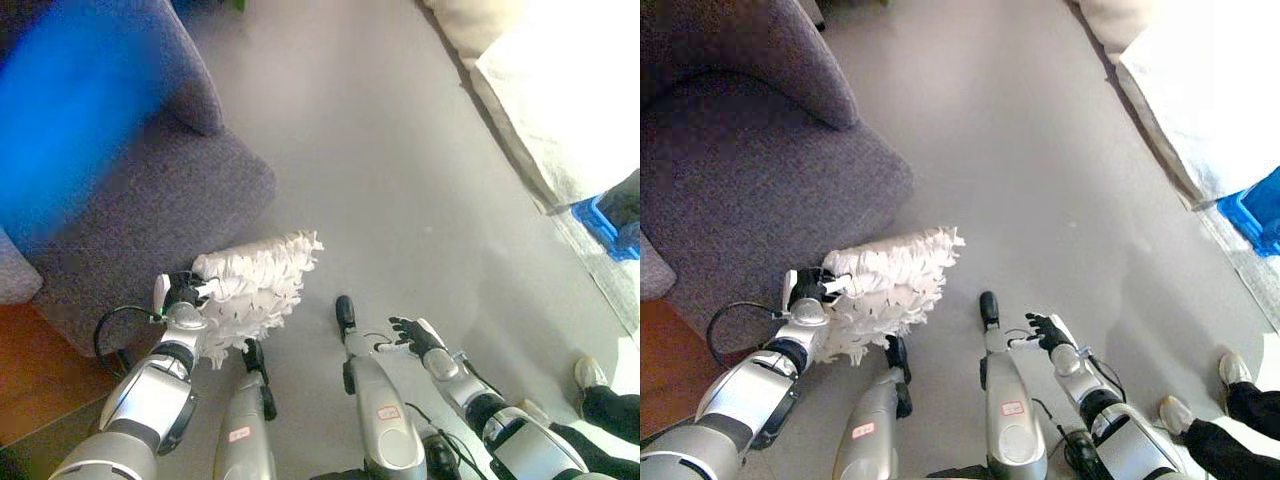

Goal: Pick up the pillow and put it on the sofa.

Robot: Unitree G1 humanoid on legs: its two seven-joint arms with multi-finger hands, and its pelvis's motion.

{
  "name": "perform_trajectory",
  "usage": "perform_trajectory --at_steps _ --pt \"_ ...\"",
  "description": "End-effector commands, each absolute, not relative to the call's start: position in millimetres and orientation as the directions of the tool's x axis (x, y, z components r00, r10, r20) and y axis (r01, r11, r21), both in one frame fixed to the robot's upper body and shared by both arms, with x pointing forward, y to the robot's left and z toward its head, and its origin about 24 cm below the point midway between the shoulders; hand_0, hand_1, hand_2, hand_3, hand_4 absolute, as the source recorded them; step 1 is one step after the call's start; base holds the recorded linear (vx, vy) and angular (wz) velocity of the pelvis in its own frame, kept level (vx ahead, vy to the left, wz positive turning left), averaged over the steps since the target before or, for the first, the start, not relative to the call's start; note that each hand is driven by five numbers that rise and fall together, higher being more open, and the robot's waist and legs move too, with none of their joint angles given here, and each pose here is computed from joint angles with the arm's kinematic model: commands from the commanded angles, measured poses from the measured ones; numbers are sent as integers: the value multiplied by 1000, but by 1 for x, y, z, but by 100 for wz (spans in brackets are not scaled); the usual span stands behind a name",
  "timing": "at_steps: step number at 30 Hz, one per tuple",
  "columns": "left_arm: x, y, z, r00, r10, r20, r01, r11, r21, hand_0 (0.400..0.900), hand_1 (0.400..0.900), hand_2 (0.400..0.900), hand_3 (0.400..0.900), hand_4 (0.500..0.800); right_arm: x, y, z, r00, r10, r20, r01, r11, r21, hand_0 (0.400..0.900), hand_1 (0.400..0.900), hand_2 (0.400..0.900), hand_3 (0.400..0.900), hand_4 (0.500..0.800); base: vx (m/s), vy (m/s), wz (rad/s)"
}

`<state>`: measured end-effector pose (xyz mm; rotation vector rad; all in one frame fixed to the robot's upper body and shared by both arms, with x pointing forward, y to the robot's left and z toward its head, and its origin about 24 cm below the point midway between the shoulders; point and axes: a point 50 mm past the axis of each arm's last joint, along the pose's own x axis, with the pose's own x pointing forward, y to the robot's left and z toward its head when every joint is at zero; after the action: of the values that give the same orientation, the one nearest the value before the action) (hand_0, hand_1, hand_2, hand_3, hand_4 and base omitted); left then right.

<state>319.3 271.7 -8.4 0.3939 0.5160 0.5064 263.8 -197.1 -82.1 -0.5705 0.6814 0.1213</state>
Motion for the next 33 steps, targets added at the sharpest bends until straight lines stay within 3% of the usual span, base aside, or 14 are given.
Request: perform_trajectory --at_steps 1,18,26,33 --pt "318 281 -1 786 552 -278 -391 792 468 400 400 400 400 500 244 -224 -92 742 -151 -653 -257 836 -484 900 900 900 900 800 51 8 6" --pt "257 265 -60 817 457 -351 -225 814 536 400 400 400 400 500 148 -252 -138 510 -216 -833 -322 850 -418 900 900 900 900 800 104 11 3" --pt "261 275 -48 846 428 -319 -169 780 602 400 400 400 400 500 127 -255 -146 440 -230 -868 -343 850 -399 900 900 900 900 800 97 1 4" --pt "291 290 -4 888 405 -216 -189 752 632 400 400 400 400 500 118 -259 -147 406 -235 -883 -357 849 -390 900 900 900 900 800 41 -11 7"
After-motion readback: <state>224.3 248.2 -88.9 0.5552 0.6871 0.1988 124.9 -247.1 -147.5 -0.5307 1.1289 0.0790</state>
